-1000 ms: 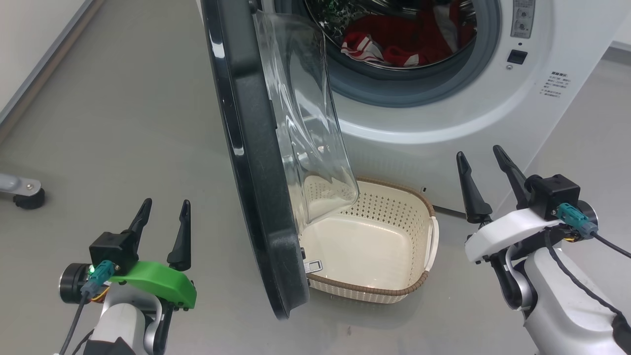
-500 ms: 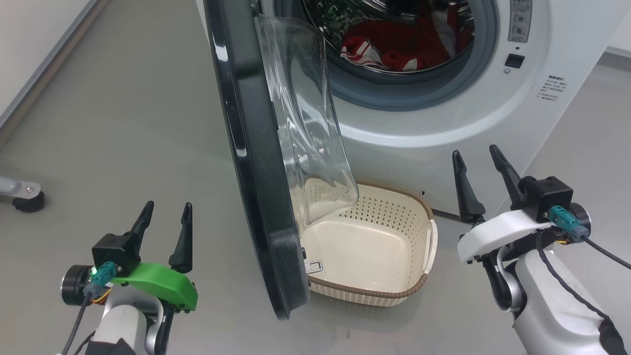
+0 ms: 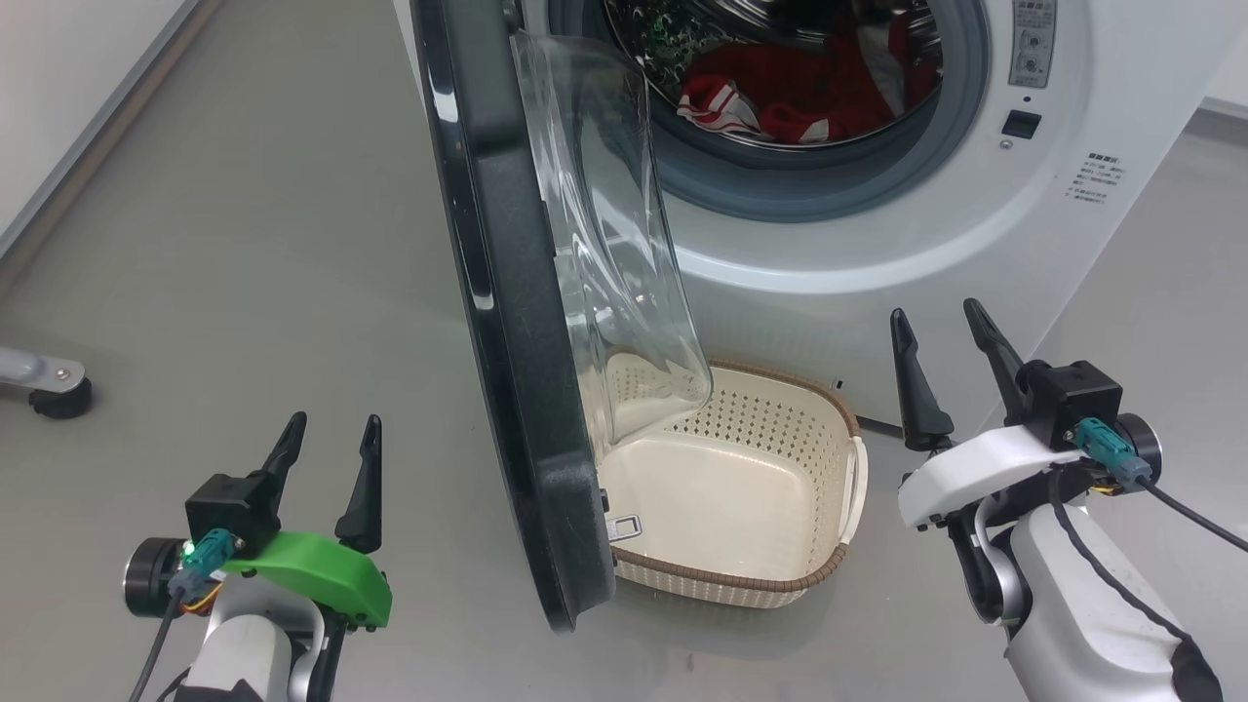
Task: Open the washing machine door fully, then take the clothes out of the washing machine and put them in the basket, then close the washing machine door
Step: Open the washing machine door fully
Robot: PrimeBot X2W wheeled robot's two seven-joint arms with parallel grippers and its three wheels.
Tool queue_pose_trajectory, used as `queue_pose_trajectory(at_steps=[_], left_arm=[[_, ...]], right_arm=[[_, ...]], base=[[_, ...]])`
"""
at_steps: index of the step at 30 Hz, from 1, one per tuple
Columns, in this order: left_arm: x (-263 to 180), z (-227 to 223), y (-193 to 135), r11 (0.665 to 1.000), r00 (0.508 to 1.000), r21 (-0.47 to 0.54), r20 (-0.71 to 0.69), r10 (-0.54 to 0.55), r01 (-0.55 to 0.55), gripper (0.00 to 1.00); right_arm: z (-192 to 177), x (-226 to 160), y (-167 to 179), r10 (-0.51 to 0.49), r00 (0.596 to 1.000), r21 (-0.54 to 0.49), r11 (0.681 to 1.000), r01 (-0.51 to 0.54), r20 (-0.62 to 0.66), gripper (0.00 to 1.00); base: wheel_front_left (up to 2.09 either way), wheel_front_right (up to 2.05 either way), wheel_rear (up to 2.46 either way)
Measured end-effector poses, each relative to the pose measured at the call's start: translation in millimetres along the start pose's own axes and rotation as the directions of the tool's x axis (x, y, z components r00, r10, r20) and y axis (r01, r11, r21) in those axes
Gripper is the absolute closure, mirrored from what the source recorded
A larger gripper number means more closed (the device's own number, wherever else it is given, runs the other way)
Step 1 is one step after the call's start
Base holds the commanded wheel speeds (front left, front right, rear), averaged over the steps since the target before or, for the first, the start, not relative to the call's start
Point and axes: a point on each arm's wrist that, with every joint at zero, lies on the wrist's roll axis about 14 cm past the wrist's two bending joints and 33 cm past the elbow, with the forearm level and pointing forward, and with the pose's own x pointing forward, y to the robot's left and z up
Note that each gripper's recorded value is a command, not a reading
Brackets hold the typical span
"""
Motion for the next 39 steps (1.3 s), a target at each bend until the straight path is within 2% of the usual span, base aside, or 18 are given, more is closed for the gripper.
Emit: queue_pose_trajectory(at_steps=[2,4,5,6,17,23,28,33,39], left_arm=[[-1,-1,0,1.0,1.0,0.0,-0.004,0.001,-0.001,0.02],[-1,-2,1,1.0,1.0,0.0,-0.006,0.002,-0.002,0.24],[-1,-2,1,1.0,1.0,0.0,-0.007,0.002,-0.002,0.59],[-1,-3,1,1.0,1.0,0.0,-0.01,0.003,-0.003,1.0],[-1,-1,1,1.0,1.0,-0.003,-0.001,0.005,-0.005,1.0],[2,23,4,1.0,0.997,-0.018,0.073,0.014,-0.013,1.0],[7,62,4,1.0,0.981,-0.017,0.193,0.01,-0.007,1.0],[9,128,-6,1.0,0.924,0.001,0.381,-0.026,0.028,1.0],[-9,199,-32,0.994,0.809,0.051,0.577,-0.108,0.096,1.0]], right_arm=[[-1,-1,-1,-0.004,1.0,0.0,1.0,0.004,-0.003,0.0],[-4,-2,-1,-0.008,1.0,-0.001,1.0,0.008,-0.011,0.0],[-6,-3,-2,-0.009,1.0,-0.001,1.0,0.009,-0.014,0.0],[-6,-3,-1,-0.01,1.0,-0.003,1.0,0.01,-0.016,0.0],[-7,-2,0,-0.002,1.0,-0.009,1.0,0.002,-0.013,0.0],[-8,-1,-1,-0.002,1.0,-0.009,1.0,0.002,-0.014,0.0],[-7,0,-2,-0.007,1.0,-0.011,1.0,0.007,-0.013,0.0],[-6,0,-3,-0.008,1.0,-0.013,1.0,0.008,-0.009,0.0],[-6,0,-1,-0.004,1.0,-0.019,1.0,0.004,-0.009,0.0]], base=[[0.0,0.0,0.0],[0.0,0.0,0.0],[0.0,0.0,0.0],[0.0,0.0,0.0],[0.0,0.0,0.0],[0.0,0.0,0.0],[0.0,0.0,0.0],[0.0,0.0,0.0],[0.0,0.0,0.0]])
